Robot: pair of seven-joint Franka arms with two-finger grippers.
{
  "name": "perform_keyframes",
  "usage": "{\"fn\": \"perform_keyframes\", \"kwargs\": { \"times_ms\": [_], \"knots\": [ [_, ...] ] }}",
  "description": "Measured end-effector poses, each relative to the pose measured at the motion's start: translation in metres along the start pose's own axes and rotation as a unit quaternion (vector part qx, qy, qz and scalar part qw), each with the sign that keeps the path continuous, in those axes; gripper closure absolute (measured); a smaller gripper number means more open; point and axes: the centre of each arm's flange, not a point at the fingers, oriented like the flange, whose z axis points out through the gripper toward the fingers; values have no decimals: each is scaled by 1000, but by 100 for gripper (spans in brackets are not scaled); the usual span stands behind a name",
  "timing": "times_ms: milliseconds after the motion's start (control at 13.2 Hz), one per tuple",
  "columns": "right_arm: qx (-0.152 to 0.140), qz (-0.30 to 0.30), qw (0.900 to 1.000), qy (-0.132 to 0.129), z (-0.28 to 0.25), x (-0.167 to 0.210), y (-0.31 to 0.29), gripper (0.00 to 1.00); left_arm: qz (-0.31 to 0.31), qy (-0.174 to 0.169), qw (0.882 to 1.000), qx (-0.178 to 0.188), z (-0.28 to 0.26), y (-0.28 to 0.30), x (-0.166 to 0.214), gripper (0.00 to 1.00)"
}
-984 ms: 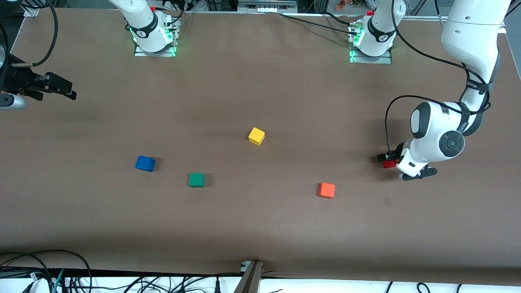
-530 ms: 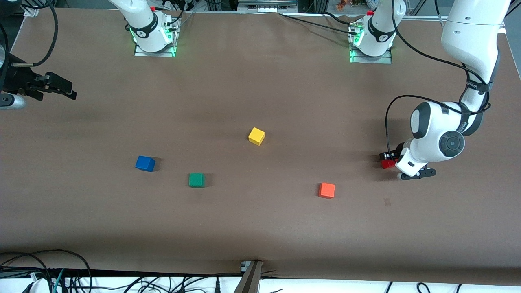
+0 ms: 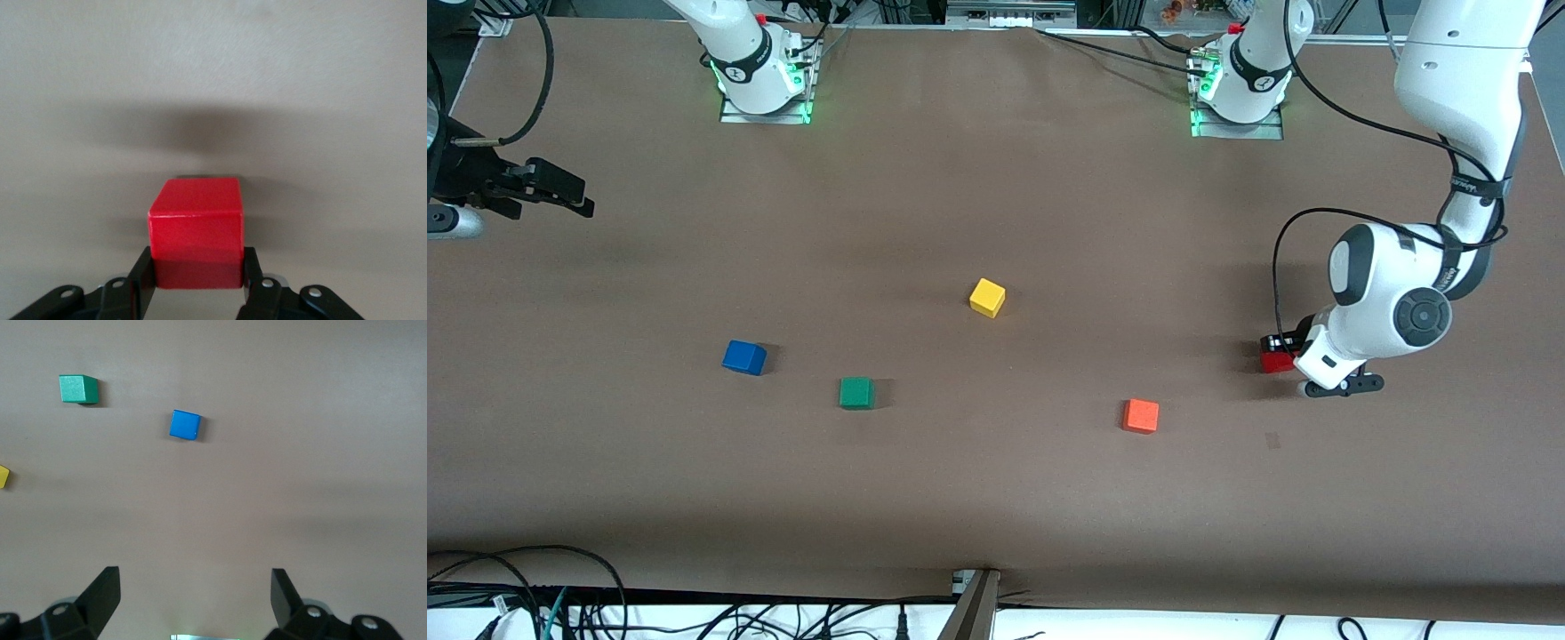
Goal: Pass red block to right arm, stack on blue
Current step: 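Close the left gripper on the red cube, then lift the red cube with the left gripper while the right gripper approaches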
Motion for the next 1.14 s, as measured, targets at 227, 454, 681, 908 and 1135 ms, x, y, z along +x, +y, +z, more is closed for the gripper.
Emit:
{"fn": "perform_keyframes", "kwargs": {
  "times_ms": [227, 454, 681, 908, 1135],
  "knots": [
    [0, 1, 1000, -1, 1, 1, 1, 0, 56, -3, 998, -3, -71, 22, 13, 45],
    [0, 1, 1000, -2, 2, 1, 1, 0, 113, 16, 993, -10, -115, 46, 17, 45],
    [0, 1, 1000, -2, 2, 1, 1, 0, 170, 31, 984, -31, -132, 81, 14, 45],
    [0, 1, 1000, -3, 2, 1, 1, 0, 237, 40, 965, -105, -141, 99, 11, 45],
    [0, 1, 1000, -4, 2, 1, 1, 0, 307, 55, 936, -165, -142, 112, 9, 45]
  ]
}}
